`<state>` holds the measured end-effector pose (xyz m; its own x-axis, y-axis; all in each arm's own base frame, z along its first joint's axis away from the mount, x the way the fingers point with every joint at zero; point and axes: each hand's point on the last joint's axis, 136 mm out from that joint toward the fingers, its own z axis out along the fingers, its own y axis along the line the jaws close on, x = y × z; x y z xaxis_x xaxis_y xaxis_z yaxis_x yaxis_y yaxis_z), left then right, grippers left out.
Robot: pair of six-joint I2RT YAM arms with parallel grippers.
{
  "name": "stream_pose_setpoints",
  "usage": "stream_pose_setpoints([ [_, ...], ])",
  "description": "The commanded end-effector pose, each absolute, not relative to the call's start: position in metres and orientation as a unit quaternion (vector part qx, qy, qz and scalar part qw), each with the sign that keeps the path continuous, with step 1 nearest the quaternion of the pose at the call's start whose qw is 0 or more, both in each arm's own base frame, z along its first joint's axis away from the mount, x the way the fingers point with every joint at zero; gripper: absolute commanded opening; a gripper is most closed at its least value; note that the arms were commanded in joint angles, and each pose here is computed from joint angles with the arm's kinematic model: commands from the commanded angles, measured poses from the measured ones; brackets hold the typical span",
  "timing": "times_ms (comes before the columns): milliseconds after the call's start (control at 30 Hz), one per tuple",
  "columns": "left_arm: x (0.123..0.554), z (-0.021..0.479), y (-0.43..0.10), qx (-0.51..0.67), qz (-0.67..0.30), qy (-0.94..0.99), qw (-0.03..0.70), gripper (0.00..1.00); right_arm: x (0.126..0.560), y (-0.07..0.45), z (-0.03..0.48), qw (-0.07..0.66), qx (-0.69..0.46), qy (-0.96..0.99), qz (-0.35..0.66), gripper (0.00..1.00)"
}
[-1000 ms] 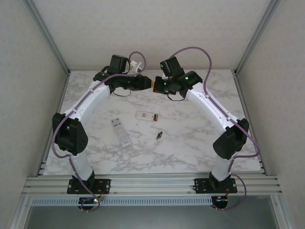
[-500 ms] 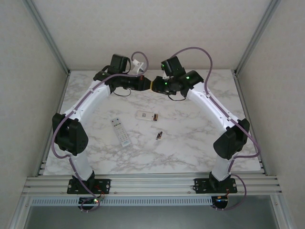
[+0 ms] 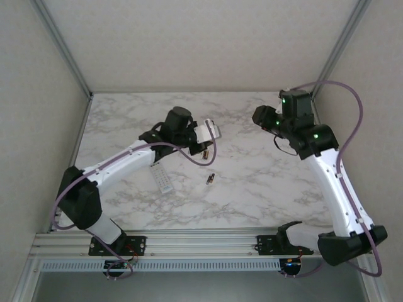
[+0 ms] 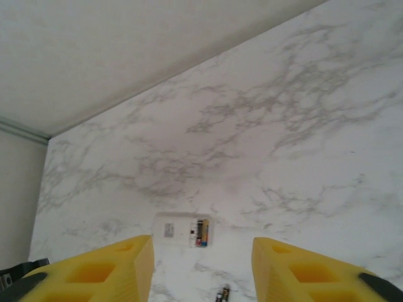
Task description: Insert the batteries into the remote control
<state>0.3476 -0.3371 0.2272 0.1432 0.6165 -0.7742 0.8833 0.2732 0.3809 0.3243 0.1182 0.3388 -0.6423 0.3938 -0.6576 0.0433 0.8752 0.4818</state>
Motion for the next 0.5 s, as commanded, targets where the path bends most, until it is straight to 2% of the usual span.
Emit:
stream_pose_setpoints([
  [0, 0.386, 0.221, -0.355, 0.620, -0.015, 0.585, 0.523, 0.02, 0.326, 0.097, 0.328, 0.418, 0.170, 0.873, 0.185, 0.52],
  [167, 0.409, 0.141, -0.382, 0.675, 0.078, 0.579, 0.452, 0.00, 0.316, 0.084, 0.316, 0.391, 0.218, 0.877, 0.173, 0.61],
  [467, 0.390, 0.084, -0.422, 0.741, 0.046, 0.510, 0.433, 0.00, 0.292, 0.079, 0.303, 0.369, 0.262, 0.870, 0.195, 0.74],
])
